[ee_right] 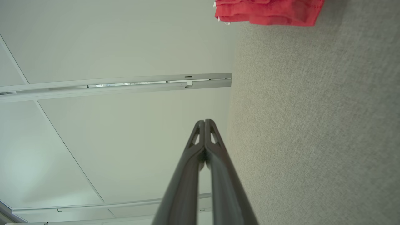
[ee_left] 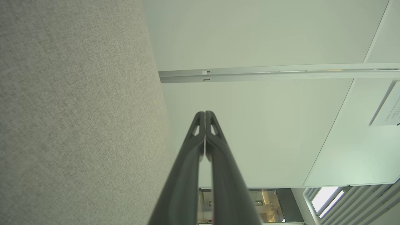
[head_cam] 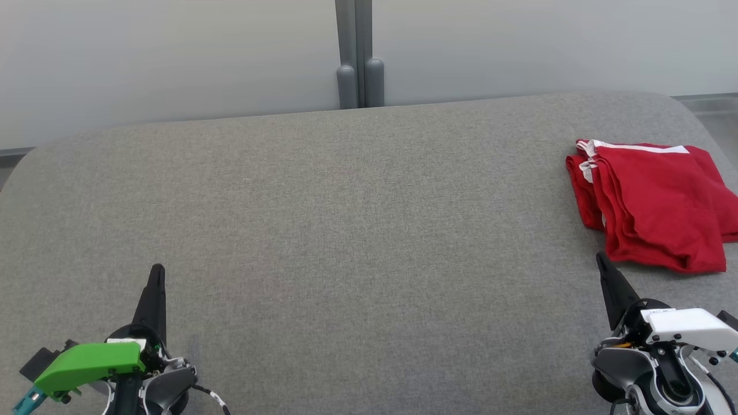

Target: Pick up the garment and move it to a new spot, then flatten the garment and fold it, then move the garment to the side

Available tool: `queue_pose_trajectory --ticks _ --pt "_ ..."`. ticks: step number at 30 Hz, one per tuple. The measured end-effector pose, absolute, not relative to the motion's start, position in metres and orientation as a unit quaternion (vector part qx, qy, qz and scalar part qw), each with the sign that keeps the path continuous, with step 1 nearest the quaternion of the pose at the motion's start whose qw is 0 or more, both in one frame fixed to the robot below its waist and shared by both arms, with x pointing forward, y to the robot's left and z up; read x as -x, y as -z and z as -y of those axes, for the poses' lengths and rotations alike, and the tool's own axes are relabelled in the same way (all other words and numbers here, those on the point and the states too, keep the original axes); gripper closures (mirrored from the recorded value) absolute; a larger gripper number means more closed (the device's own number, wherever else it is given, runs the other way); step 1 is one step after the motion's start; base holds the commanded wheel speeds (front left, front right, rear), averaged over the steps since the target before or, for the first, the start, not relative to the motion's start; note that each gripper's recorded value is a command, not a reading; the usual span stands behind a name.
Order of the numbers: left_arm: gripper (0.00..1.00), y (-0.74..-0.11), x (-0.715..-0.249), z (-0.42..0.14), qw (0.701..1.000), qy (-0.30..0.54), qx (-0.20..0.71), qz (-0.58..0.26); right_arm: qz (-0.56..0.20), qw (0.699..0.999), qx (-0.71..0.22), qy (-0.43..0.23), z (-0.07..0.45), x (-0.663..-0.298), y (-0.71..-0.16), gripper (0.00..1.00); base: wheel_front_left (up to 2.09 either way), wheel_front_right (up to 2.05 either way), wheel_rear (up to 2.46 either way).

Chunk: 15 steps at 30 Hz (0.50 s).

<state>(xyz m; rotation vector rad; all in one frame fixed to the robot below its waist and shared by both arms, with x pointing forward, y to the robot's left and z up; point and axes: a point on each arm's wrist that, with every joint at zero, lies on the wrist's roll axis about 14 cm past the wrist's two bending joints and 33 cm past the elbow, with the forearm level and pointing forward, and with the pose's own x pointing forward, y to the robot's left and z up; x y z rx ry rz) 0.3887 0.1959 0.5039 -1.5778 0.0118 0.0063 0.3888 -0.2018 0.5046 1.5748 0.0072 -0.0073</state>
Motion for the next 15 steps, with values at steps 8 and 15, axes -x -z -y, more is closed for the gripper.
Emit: queue_pose_trajectory --ticks 8,15 --pt "1.00 -0.5039 -0.3887 -0.1959 0.705 -0.003 0.710 -0.005 -0.003 0.706 -0.709 0.003 0.2018 -0.3888 -0.5046 1.00 0.00 0.00 0.00" --pt "1.00 -0.5040 -0.3887 -0.1959 0.705 -0.003 0.710 -0.005 -0.003 0.706 -0.709 0.003 0.2018 -0.3888 -0.5046 1.00 0.00 0.00 0.00"
